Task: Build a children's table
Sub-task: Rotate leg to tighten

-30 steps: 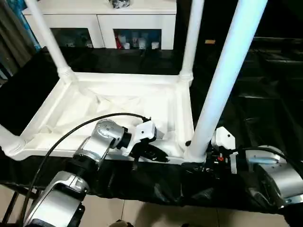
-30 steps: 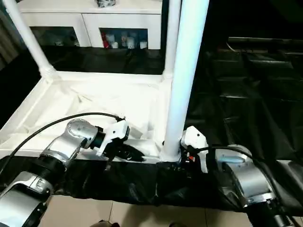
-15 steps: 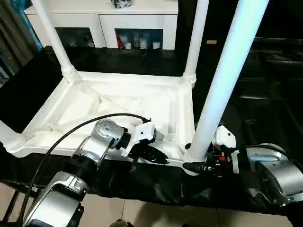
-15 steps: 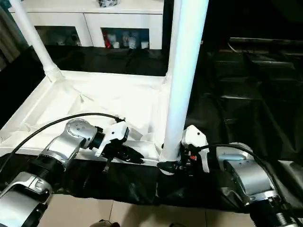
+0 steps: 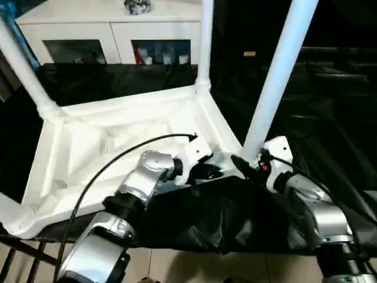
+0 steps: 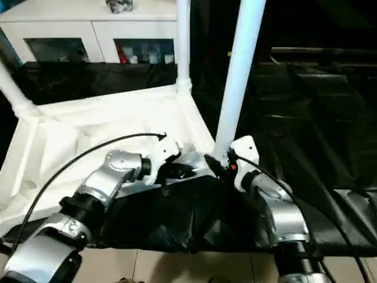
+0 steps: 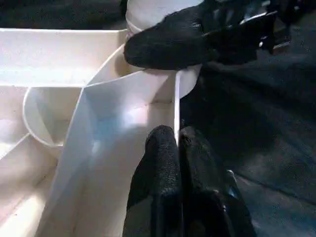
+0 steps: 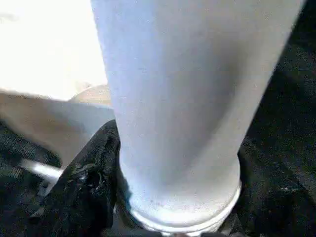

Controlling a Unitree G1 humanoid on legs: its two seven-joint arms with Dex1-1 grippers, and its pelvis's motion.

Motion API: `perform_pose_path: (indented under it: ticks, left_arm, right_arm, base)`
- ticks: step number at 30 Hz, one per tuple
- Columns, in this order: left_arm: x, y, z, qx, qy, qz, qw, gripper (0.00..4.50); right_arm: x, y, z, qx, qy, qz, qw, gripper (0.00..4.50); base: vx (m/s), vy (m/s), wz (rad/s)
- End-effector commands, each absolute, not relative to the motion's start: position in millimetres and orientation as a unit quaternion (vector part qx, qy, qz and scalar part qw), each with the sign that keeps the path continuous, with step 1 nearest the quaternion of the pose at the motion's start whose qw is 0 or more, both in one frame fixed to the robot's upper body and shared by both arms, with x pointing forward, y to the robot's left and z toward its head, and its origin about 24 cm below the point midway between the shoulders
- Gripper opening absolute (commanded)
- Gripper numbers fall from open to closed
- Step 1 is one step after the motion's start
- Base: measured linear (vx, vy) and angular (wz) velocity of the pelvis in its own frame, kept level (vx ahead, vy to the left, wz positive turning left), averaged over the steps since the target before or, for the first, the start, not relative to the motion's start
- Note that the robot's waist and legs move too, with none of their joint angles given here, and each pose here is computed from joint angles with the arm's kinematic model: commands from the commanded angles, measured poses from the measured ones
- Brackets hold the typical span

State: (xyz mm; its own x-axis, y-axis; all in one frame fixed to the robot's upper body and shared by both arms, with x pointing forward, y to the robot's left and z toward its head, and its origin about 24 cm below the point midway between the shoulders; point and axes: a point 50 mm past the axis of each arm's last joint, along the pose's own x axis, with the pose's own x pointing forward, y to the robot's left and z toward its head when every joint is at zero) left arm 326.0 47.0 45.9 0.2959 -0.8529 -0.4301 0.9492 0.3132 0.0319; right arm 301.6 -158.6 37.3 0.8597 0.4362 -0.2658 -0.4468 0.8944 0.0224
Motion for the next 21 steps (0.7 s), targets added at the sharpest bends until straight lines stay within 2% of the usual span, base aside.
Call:
perform_pose_path:
  ticks: [1,5,6,7,9,12,13,15,16,21]
  left_arm:
    - [317.2,7.1,48.9,0.127,0.149,-0.589,0.784,0.0]
    - [317.8,6.7,49.1,0.138,0.145,-0.587,0.784,0.0]
    - [317.8,7.3,48.9,0.141,0.144,-0.588,0.783,0.0]
    - [318.2,8.8,48.9,0.142,0.144,-0.588,0.783,0.0]
    - [318.5,12.6,49.6,0.144,0.14,-0.594,0.779,0.0]
    - [317.8,19.3,50.5,0.146,0.135,-0.61,0.767,0.0]
    - [317.1,24.5,51.3,0.147,0.133,-0.621,0.758,0.0]
    - [316.2,29.7,53.4,0.147,0.125,-0.637,0.747,0.0]
    - [315.2,36.0,58.9,0.132,0.118,-0.657,0.733,0.0]
    - [311.3,48.0,67.9,0.139,0.104,-0.702,0.691,0.0]
  right_arm:
    - [296.6,-105.4,21.2,0.008,0.162,0.282,0.946,2.72]
    - [299.9,-94.5,25.6,0.012,0.138,0.274,0.952,2.72]
    - [300.0,-92.9,26.4,0.015,0.134,0.277,0.951,3.07]
    - [300.4,-93.0,27.3,0.019,0.131,0.278,0.951,3.07]
    - [299.9,-95.2,29.6,0.016,0.125,0.29,0.949,3.44]
    - [298.0,-101.2,33.2,-0.008,0.113,0.314,0.943,3.62]
    - [295.6,-104.4,36.3,-0.021,0.103,0.34,0.935,3.76]
    - [291.3,-107.6,39.3,-0.031,0.097,0.372,0.923,3.76]
    - [285.4,-113.5,42.4,-0.039,0.096,0.408,0.907,3.76]
    - [273.9,-129.9,45.2,-0.065,0.109,0.472,0.873,3.76]
  base:
    - [0.0,0.0,0.0]
    - [0.0,0.0,0.0]
    - [0.0,0.0,0.0]
    - [0.0,0.0,0.0]
    - [0.0,0.0,0.0]
    - [0.0,0.0,0.0]
    - [0.0,0.0,0.0]
    - [0.0,0.0,0.0]
    - [0.0,0.0,0.0]
    - [0.012,-0.006,0.0]
